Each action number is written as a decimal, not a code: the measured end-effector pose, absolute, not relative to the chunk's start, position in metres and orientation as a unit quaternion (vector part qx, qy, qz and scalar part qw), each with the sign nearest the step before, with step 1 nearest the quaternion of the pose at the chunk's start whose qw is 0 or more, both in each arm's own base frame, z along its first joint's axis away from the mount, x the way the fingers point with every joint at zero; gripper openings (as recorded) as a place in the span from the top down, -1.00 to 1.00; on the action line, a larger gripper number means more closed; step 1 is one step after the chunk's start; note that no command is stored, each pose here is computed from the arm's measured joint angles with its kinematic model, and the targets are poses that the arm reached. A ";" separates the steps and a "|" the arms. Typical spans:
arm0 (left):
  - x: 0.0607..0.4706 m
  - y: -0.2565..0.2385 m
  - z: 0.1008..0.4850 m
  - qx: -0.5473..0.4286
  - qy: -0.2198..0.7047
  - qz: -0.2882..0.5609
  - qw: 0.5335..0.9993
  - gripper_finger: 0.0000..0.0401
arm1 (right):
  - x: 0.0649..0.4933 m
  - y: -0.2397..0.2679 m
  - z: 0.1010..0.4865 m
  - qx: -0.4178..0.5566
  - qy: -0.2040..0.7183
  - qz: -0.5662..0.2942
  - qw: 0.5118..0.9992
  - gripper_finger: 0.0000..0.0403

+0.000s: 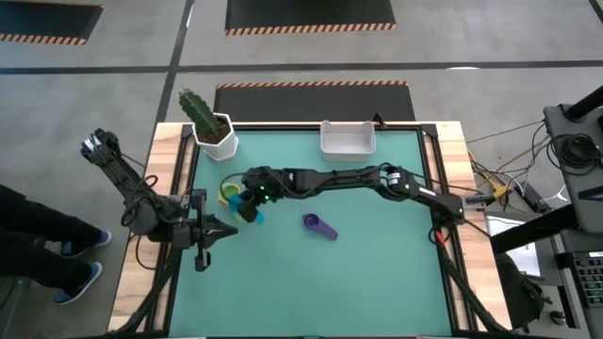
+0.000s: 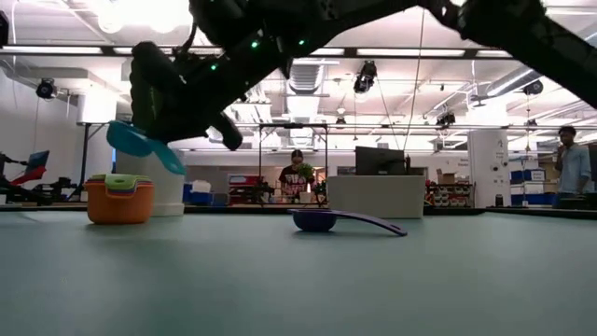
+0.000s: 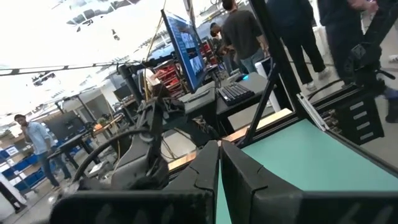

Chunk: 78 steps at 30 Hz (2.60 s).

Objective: Nest measuring cups in basket
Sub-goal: Stack the light blue measuring cup on top of the green measuring cup

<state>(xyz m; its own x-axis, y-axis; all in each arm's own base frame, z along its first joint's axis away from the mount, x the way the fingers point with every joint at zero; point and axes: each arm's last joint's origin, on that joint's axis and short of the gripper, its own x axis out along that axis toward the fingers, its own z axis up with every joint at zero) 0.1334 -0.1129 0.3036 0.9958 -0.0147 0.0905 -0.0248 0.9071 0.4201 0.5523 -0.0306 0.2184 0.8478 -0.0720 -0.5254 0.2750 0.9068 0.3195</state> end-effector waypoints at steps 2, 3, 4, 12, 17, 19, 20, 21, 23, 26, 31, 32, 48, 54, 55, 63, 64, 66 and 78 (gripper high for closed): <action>0.133 -0.113 0.304 0.216 -0.046 0.001 0.975 1.00 | 0.556 -0.038 0.220 0.197 0.251 -0.097 0.943 0.96; 0.133 -0.114 0.303 0.216 -0.046 0.000 0.975 1.00 | 0.558 -0.042 0.219 0.199 0.249 -0.101 0.943 0.96; 0.133 -0.114 0.303 0.216 -0.046 0.000 0.975 1.00 | 0.559 -0.045 0.220 0.202 0.244 -0.103 0.943 0.96; 0.133 -0.114 0.303 0.217 -0.046 -0.001 0.975 1.00 | 0.566 -0.063 0.210 0.201 0.222 -0.148 0.943 0.96; 0.133 -0.114 0.303 0.218 -0.045 -0.001 0.975 1.00 | 0.568 -0.065 0.204 0.198 0.215 -0.151 0.944 0.96; 0.132 -0.114 0.303 0.218 -0.045 -0.001 0.975 1.00 | 0.570 -0.065 0.200 0.198 0.210 -0.150 0.946 0.96; 0.132 -0.114 0.303 0.218 -0.045 -0.001 0.975 1.00 | 0.571 -0.065 0.199 0.198 0.211 -0.150 0.946 0.96; 0.132 -0.114 0.303 0.218 -0.045 -0.002 0.975 1.00 | 0.571 -0.065 0.197 0.198 0.212 -0.150 0.945 0.96; 0.132 -0.114 0.303 0.219 -0.045 -0.002 0.975 1.00 | 0.572 -0.065 0.196 0.196 0.206 -0.148 0.947 0.96; 0.133 -0.114 0.303 0.219 -0.045 -0.001 0.975 1.00 | 0.573 -0.065 0.195 0.196 0.206 -0.148 0.947 0.96; 0.133 -0.114 0.303 0.219 -0.044 -0.001 0.975 1.00 | 0.573 -0.065 0.196 0.194 0.203 -0.144 0.949 0.96; 0.133 -0.114 0.303 0.219 -0.044 -0.001 0.975 1.00 | 0.573 -0.065 0.196 0.193 0.200 -0.142 0.950 0.96; 0.133 -0.114 0.303 0.219 -0.045 -0.002 0.975 1.00 | 0.575 -0.060 0.198 0.170 0.191 -0.118 0.959 0.86; 0.133 -0.114 0.303 0.219 -0.045 -0.002 0.975 1.00 | 0.575 -0.060 0.197 0.169 0.192 -0.118 0.959 0.80; 0.133 -0.114 0.303 0.219 -0.045 -0.002 0.975 1.00 | 0.575 -0.060 0.197 0.169 0.192 -0.118 0.959 0.77; 0.133 -0.114 0.303 0.219 -0.045 -0.002 0.975 1.00 | 0.575 -0.059 0.197 0.168 0.192 -0.117 0.960 0.48; 0.133 -0.114 0.303 0.219 -0.045 -0.002 0.975 1.00 | 0.575 -0.059 0.197 0.168 0.192 -0.117 0.960 0.45; 0.133 -0.114 0.303 0.219 -0.045 -0.001 0.975 1.00 | 0.575 -0.059 0.197 0.168 0.192 -0.117 0.960 0.40; 0.132 -0.109 0.295 0.162 0.005 0.097 0.982 1.00 | 0.548 -0.068 0.257 0.070 0.262 -0.049 0.961 0.43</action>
